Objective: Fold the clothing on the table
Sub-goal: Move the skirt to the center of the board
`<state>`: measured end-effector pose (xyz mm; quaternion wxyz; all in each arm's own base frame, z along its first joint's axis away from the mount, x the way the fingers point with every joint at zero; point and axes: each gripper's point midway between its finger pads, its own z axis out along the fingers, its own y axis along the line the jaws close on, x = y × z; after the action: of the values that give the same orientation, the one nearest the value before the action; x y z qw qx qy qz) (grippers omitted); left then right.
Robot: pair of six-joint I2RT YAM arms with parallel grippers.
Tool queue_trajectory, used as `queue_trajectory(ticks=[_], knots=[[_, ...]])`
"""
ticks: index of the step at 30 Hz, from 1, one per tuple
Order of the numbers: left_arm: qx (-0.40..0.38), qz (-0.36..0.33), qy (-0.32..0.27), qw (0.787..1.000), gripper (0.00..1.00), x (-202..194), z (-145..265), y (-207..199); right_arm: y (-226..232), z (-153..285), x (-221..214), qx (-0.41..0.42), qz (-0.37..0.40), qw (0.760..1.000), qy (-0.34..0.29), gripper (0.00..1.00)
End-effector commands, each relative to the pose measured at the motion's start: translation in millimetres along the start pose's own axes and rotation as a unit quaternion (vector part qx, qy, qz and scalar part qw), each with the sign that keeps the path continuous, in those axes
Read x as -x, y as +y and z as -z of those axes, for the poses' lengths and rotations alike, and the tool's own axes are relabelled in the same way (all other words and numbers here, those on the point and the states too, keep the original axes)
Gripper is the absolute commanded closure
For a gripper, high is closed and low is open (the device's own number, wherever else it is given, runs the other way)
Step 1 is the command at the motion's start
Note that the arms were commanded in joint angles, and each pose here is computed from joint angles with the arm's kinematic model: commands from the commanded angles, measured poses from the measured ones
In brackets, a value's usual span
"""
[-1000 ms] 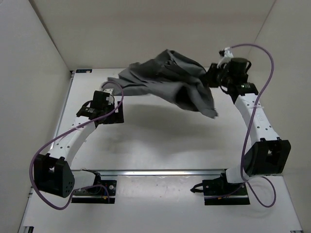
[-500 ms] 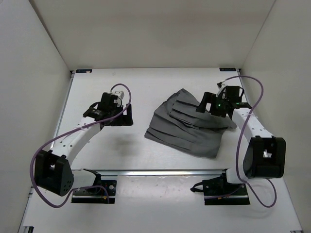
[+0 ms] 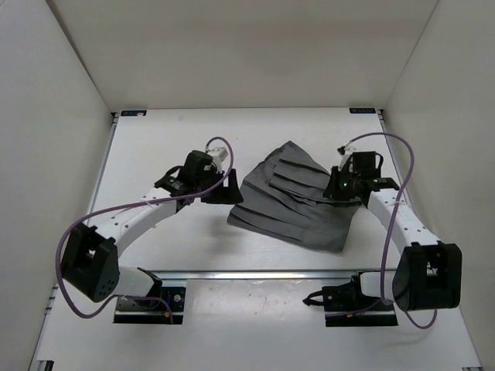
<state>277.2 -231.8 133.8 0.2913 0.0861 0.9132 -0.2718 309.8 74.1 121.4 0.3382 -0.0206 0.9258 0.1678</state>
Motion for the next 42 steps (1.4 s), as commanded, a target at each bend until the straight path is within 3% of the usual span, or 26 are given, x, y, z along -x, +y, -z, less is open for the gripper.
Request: queue_trajectory(ticks=[1, 4, 10, 21, 23, 26, 29, 31, 35, 36, 39, 41, 42], knots=[[-0.065, -0.016, -0.013, 0.998, 0.16, 12, -9, -45, 13, -16, -37, 0.027, 0.010, 0.998, 0.061, 1.00], [-0.073, -0.013, -0.010, 0.997, 0.23, 13, -16, -52, 32, -35, -58, 0.044, 0.036, 0.993, 0.099, 1.00], [-0.049, 0.001, -0.028, 0.998, 0.20, 18, -9, -34, 62, -68, -80, 0.067, 0.072, 0.982, 0.158, 1.00], [0.008, 0.023, -0.067, 0.997, 0.16, 17, 27, 7, 183, -139, -47, 0.187, 0.155, 0.957, 0.156, 1.00], [0.023, 0.028, -0.080, 0.996, 0.16, 20, 37, 19, 216, -149, -17, 0.216, 0.184, 0.950, 0.127, 1.00], [0.038, 0.038, -0.094, 0.994, 0.15, 20, 51, 30, 243, -167, -15, 0.229, 0.207, 0.940, 0.148, 1.00], [0.041, 0.051, -0.102, 0.993, 0.14, 14, 60, 38, 272, -174, 30, 0.228, 0.217, 0.943, 0.111, 1.00], [0.044, 0.050, -0.105, 0.992, 0.15, 13, 62, 39, 271, -166, 75, 0.224, 0.190, 0.953, 0.077, 1.00], [0.006, 0.029, -0.100, 0.994, 0.13, 14, 53, 19, 223, -131, 137, 0.166, 0.158, 0.973, 0.029, 1.00], [-0.015, 0.024, -0.098, 0.995, 0.14, 13, 47, 11, 212, -108, 161, 0.152, 0.158, 0.976, -0.005, 0.98], [-0.059, 0.002, -0.082, 0.995, 0.14, 14, 25, -12, 176, -58, 195, 0.111, 0.148, 0.980, -0.069, 0.69], [-0.082, -0.017, -0.055, 0.995, 0.13, 12, 3, -29, 147, -27, 198, 0.084, 0.137, 0.982, -0.104, 0.49], [-0.089, -0.028, -0.056, 0.994, 0.12, 17, -1, -36, 128, -33, 184, 0.065, 0.129, 0.985, -0.096, 0.44]])
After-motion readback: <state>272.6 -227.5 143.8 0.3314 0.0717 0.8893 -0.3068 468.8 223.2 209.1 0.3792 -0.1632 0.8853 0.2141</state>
